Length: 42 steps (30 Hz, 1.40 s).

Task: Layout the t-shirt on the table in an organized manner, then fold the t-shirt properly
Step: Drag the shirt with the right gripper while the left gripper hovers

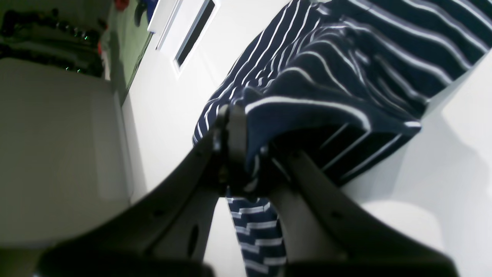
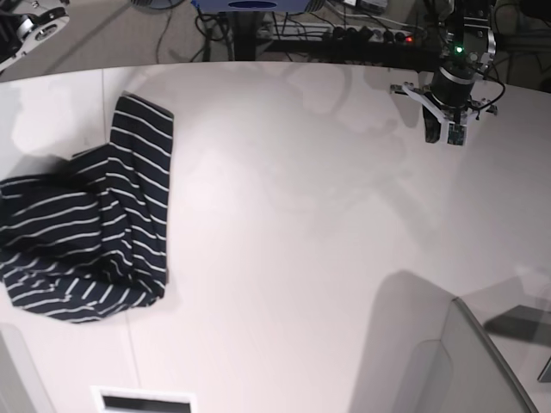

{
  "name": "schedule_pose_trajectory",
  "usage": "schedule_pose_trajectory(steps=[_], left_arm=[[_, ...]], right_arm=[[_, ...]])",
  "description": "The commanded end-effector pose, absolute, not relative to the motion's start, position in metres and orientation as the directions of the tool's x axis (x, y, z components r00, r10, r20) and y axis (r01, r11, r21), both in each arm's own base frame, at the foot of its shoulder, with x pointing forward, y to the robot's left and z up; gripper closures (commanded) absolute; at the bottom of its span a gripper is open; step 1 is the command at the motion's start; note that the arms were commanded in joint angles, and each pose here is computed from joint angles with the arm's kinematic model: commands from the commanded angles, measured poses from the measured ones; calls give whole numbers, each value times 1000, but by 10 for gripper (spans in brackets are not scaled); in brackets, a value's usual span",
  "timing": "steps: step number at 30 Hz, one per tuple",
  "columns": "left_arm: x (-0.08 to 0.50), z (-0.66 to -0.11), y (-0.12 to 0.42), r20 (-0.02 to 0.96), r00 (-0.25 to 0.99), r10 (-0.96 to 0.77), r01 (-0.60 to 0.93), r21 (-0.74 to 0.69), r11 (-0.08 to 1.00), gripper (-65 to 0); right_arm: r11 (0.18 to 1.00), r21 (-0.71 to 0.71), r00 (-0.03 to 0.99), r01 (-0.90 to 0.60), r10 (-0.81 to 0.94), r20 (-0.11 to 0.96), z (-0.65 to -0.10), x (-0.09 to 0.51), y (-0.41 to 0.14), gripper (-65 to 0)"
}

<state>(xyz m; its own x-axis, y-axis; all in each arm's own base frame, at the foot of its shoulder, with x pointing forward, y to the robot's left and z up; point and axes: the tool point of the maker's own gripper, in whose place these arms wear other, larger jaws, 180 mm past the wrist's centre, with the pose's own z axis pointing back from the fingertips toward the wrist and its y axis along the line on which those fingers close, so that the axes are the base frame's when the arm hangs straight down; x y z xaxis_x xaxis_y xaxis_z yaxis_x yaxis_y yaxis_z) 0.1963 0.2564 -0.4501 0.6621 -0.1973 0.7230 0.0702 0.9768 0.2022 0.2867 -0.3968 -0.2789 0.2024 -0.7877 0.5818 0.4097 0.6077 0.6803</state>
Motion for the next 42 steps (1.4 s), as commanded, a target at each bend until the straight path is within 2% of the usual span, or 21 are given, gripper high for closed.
schedule_pose_trajectory(steps=[1, 4, 9, 11, 12, 13, 15, 16, 17, 18, 22, 25, 27, 32, 42], left_arm=[[203, -441, 263, 742, 636, -211, 65, 221, 973, 0], [203, -440, 264, 742, 636, -212, 63, 224, 973, 0], [201, -441, 265, 739, 640, -211, 62, 224, 973, 0], [201, -441, 265, 739, 640, -211, 62, 224, 973, 0], [202, -441, 265, 741, 638, -211, 61, 224, 973, 0], [203, -441, 265, 741, 638, -211, 61, 224, 973, 0], [204, -440, 265, 742, 637, -211, 60, 224, 973, 0], [204, -440, 265, 742, 637, -211, 60, 224, 973, 0], [205, -440, 265, 742, 637, -210, 60, 224, 973, 0], [205, -440, 265, 742, 637, -210, 60, 224, 973, 0], [201, -446, 268, 732, 650, -205, 55, 223, 973, 0], [199, -449, 269, 727, 657, -202, 53, 223, 973, 0], [199, -449, 269, 726, 657, -202, 55, 222, 974, 0], [198, -449, 269, 726, 658, -202, 53, 222, 974, 0], [198, -449, 269, 726, 658, -202, 53, 222, 974, 0]], right_arm=[[632, 669, 141, 391, -759, 635, -256, 290, -416, -8], [625, 632, 121, 458, -748, 652, -265, 284, -444, -8], [550, 580, 62, 601, -755, 652, -303, 268, -495, -15], [502, 564, 40, 656, -769, 638, -324, 265, -513, -53], [491, 544, 58, 681, -776, 628, -334, 263, -519, -104], [490, 520, 91, 700, -783, 615, -344, 265, -521, -192], [495, 499, 139, 711, -795, 591, -355, 271, -519, -428], [499, 495, 148, 711, -795, 589, -357, 272, -517, -519], [501, 493, 151, 711, -794, 589, -360, 270, -514, -594], [500, 503, 157, 705, -802, 577, -365, 268, -503, -618], [476, 610, 163, 633, -853, 496, -378, 252, -439, -549], [413, 672, 151, 615, -898, 413, -401, 247, -397, -503], [375, 685, 153, 624, -919, 364, -418, 247, -379, -498], [299, 702, 127, 647, -949, 288, -451, 260, -365, -500], [213, 695, 47, 687, -967, 250, -475, 265, -378, -495]])
